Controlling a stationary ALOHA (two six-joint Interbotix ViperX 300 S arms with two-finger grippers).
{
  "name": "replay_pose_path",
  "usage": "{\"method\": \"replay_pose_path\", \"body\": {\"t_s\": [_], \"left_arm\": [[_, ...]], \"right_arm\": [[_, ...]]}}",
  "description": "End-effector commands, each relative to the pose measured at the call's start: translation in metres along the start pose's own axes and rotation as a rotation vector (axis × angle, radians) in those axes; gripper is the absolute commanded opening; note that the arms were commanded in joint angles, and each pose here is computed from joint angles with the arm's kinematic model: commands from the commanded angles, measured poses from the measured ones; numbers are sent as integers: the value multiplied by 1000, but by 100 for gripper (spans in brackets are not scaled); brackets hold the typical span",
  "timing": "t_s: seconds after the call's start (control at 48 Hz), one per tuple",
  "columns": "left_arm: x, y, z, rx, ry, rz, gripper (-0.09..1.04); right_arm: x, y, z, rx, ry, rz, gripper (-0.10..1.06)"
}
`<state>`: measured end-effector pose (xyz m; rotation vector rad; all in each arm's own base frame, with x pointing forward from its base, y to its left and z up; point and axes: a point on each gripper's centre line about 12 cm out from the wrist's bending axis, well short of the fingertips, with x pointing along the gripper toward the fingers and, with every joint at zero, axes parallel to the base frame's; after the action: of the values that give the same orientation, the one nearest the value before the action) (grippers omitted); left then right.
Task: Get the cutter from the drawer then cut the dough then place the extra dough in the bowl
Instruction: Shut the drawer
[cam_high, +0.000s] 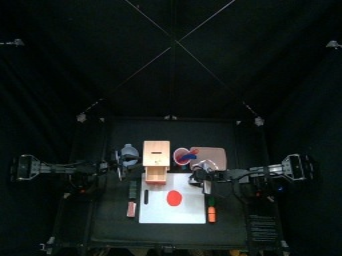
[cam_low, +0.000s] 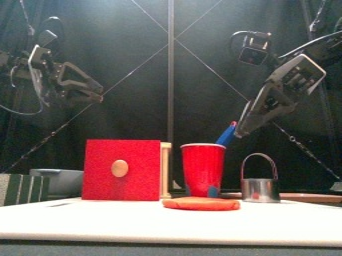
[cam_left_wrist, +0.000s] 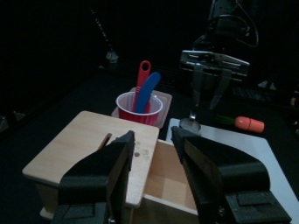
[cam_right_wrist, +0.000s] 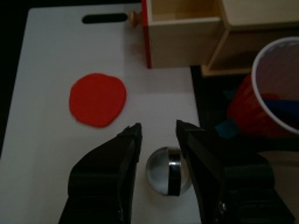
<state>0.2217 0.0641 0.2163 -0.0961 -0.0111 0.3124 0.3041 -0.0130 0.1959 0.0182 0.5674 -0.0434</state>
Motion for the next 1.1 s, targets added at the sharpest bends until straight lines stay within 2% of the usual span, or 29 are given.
{"method": "replay_pose_path", "body": {"t_s": [0.021,0.104,0.208,0.375,0.604,0.792,0.896,1.104], "left_arm": [[13,19,25,-29,-74,92,78],[26,49,36,-66,-83,226,78],[50,85,32,-25,67,318,78],[108,103,18,135,362,254,78],[162,127,7,271,552,239,78],[167,147,0,296,639,275,78],[162,149,-4,300,683,283,78],[163,149,-19,288,731,277,78]], "right_arm": [[8,0,25,32,-51,0,77],[29,2,35,49,-43,4,78],[59,14,44,23,-31,31,78],[104,41,53,-27,-2,80,78],[129,70,67,-52,-11,130,78],[150,71,67,-58,-1,126,78],[161,72,65,-72,14,124,78],[183,45,57,-107,63,77,78]]}}
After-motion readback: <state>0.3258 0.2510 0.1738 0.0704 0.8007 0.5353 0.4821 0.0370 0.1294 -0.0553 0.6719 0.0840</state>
